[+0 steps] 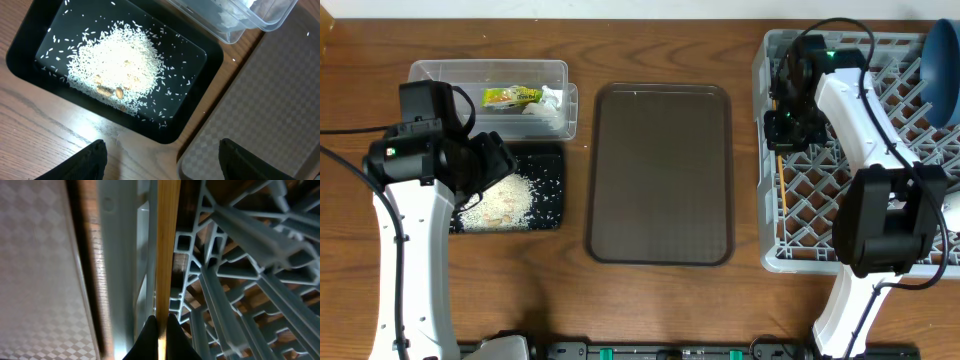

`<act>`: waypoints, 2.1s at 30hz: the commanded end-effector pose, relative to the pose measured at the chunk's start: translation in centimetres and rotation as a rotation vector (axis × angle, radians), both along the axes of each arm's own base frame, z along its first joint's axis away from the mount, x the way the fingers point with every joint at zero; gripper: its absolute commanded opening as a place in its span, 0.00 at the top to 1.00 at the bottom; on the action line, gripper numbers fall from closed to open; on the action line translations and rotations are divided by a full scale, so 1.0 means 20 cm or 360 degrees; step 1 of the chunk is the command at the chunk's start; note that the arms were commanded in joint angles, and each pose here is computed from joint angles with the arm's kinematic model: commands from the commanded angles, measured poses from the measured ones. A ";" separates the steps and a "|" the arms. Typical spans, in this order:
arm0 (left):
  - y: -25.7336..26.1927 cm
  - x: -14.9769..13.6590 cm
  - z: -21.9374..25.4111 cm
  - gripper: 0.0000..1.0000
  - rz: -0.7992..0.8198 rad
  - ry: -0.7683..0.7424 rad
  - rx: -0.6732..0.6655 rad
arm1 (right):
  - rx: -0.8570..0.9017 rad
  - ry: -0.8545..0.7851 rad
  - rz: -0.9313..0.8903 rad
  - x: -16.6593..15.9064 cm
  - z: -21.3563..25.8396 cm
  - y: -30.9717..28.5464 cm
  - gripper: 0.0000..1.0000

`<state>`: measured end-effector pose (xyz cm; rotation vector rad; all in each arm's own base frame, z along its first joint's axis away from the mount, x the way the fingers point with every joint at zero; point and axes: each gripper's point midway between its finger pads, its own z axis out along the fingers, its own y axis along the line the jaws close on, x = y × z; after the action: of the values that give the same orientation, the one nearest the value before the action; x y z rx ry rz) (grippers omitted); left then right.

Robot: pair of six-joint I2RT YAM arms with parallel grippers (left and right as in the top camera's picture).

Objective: Sort waste into correct bins and load items into the dishwasher rack
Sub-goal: 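Carry the chopstick to the dish rack's left edge and insert it, then release the chopstick and raise the right gripper out of the rack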

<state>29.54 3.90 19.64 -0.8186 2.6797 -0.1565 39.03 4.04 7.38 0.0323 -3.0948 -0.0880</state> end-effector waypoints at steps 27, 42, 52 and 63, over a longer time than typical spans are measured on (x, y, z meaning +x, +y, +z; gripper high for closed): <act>-0.12 0.07 0.02 0.17 -0.0263 -0.0101 -0.0048 | 0.0218 -0.0596 0.0036 0.12 0.54 0.11 0.47; -0.36 -0.11 -0.17 0.10 -0.0826 0.0321 0.0084 | 0.0173 -0.0418 -0.0029 -0.04 0.54 0.01 0.21; -0.34 -0.26 -0.03 0.10 -0.0820 0.0203 0.0113 | 0.0169 -0.0384 -0.0043 -0.22 0.64 -0.01 0.01; -0.30 -0.48 0.09 0.09 -0.0709 -0.0601 0.0278 | 0.0057 -0.1022 -0.0091 -0.42 0.75 -0.10 0.01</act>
<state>21.27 -2.53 21.99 -0.0931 2.4782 -0.1723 32.38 2.99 23.36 0.0183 -3.7130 -0.2349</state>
